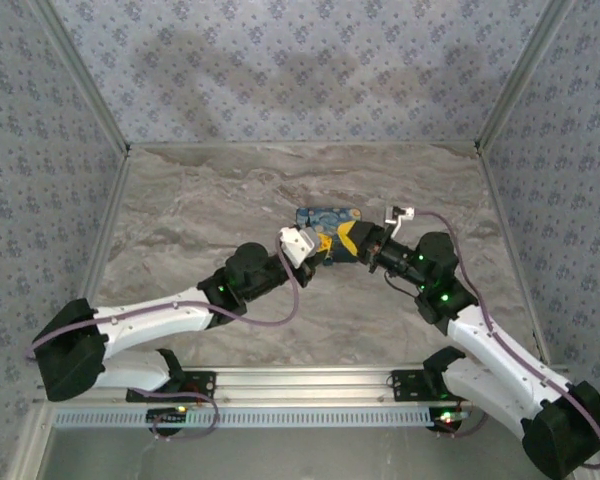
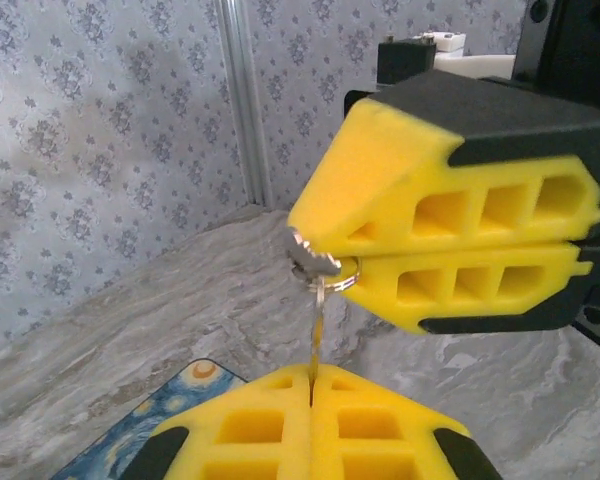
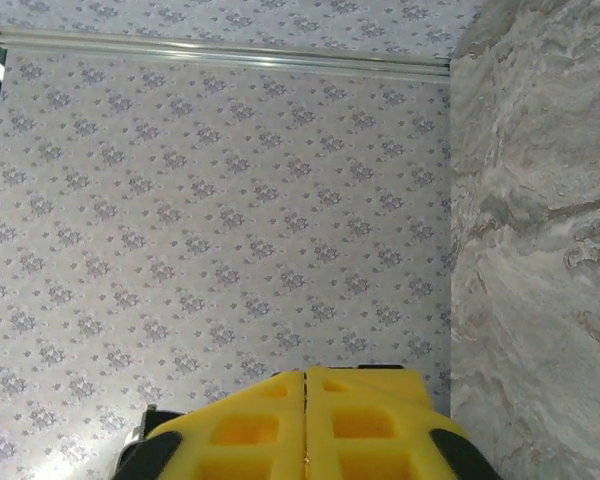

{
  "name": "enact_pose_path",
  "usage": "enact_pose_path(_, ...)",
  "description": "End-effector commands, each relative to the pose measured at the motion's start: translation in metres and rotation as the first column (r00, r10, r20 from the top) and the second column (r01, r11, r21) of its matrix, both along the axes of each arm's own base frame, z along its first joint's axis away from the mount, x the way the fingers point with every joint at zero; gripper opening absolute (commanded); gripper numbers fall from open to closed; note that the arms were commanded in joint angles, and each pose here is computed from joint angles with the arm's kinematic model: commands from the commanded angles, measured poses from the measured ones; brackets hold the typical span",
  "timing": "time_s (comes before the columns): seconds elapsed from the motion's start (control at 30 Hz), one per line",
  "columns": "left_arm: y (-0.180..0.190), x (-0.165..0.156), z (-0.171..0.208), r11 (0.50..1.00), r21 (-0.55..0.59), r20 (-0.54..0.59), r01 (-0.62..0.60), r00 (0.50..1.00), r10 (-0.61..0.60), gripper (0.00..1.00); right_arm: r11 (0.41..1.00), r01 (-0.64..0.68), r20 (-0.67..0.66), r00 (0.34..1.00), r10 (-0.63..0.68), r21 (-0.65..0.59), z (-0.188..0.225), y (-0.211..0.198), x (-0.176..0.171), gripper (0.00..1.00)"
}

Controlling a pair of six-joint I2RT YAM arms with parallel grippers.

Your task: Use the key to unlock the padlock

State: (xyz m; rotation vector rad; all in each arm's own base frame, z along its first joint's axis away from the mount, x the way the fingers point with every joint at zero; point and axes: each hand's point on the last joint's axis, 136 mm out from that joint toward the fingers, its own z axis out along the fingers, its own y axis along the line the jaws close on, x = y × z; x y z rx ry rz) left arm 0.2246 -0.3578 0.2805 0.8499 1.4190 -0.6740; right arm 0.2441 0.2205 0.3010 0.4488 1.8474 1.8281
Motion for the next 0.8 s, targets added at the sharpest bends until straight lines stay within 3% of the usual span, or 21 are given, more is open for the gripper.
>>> enact_pose_path(0.0,0.014,0.006,0.020,0.990,0.129,0.117,-0.052,0.992,0.037,0.00,0.992,-0.024,-0.021,1.000,0.022,-0.122,-0.020,-0.014,-0.006,0.33)
enact_pose_path(0.13,0.022,0.007,0.012,0.941,0.330,0.184,-0.072,0.983,0.010,0.00,0.952,-0.062,-0.084,0.996,0.039,-0.299,-0.043,-0.034,-0.009,0.39)
enact_pose_path(0.3,0.030,0.006,0.008,0.886,0.456,0.265,-0.086,0.963,-0.043,0.00,0.930,-0.171,-0.148,0.981,0.128,-0.325,-0.029,-0.034,-0.015,0.44)
enact_pose_path(0.5,0.034,0.005,-0.001,0.834,0.544,0.292,-0.089,0.952,-0.088,0.00,0.925,-0.334,-0.247,0.926,0.286,-0.181,-0.004,-0.013,-0.024,0.28)
enact_pose_path(0.77,0.036,-0.001,-0.002,0.826,0.558,0.311,-0.074,0.942,-0.127,0.00,0.875,-0.472,-0.329,0.848,0.416,-0.109,0.005,0.014,-0.041,0.27)
